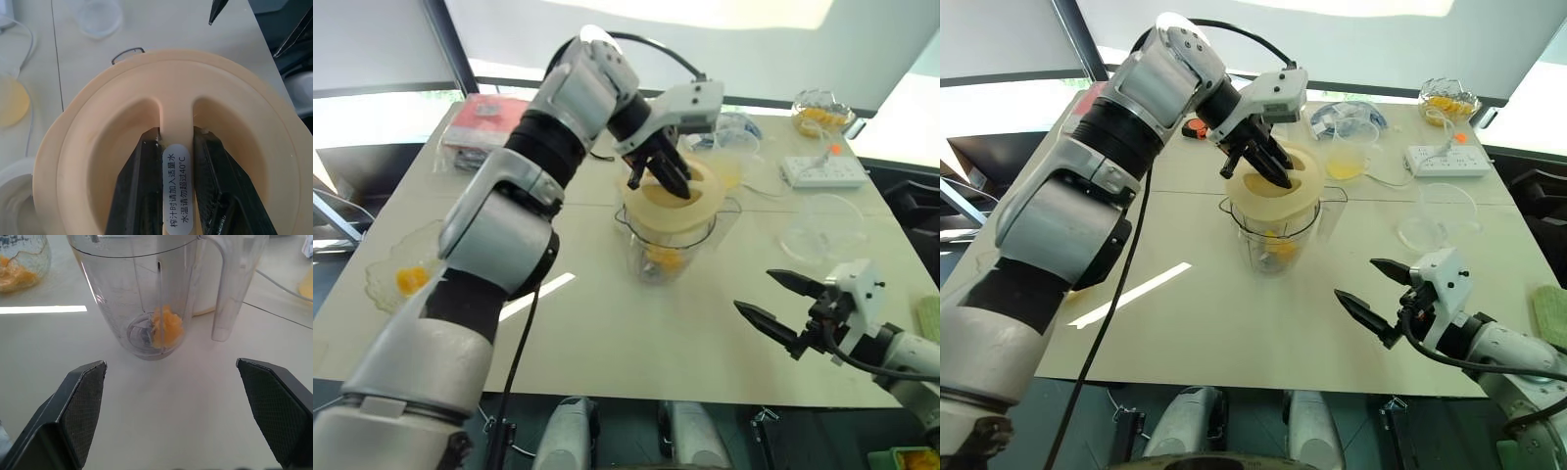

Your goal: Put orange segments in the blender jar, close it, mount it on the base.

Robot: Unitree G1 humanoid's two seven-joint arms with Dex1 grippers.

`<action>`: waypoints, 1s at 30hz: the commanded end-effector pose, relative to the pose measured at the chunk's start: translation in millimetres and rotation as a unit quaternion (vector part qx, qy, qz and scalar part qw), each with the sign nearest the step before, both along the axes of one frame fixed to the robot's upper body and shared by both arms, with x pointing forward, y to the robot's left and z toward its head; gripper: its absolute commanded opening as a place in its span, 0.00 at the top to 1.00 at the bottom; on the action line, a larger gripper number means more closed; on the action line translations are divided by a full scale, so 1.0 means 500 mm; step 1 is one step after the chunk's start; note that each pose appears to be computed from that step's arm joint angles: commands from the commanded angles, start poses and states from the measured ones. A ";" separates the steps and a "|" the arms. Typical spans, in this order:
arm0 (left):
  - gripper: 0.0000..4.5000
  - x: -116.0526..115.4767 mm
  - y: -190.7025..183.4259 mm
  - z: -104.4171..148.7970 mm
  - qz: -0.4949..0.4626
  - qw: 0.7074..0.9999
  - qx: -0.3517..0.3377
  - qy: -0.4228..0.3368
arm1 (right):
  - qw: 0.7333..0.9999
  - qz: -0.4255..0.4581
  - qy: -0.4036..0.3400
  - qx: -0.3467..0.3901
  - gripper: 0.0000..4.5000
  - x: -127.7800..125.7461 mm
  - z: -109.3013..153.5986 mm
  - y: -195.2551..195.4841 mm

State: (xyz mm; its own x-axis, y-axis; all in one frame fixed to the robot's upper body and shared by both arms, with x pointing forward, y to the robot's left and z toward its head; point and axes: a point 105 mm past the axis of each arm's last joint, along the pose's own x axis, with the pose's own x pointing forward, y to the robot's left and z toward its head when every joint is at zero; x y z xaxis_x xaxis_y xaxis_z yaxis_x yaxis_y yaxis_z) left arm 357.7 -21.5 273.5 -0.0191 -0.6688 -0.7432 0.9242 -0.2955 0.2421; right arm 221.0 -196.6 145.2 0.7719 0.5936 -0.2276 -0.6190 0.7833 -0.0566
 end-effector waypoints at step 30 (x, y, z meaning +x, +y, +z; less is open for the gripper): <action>0.93 -0.059 -0.005 -0.115 -0.034 0.990 -0.059 0.121 | 0.988 -0.117 -0.096 0.027 0.00 0.199 -0.038 0.051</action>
State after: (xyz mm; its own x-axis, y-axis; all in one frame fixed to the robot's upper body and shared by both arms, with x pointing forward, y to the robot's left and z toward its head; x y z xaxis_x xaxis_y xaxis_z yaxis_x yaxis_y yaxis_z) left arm 338.8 -16.7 232.9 -0.1469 -0.7617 -0.6310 0.9411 -0.3040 0.1479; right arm 316.8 -177.1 115.3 0.9189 0.3840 -0.0901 -0.3907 0.9175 -0.0748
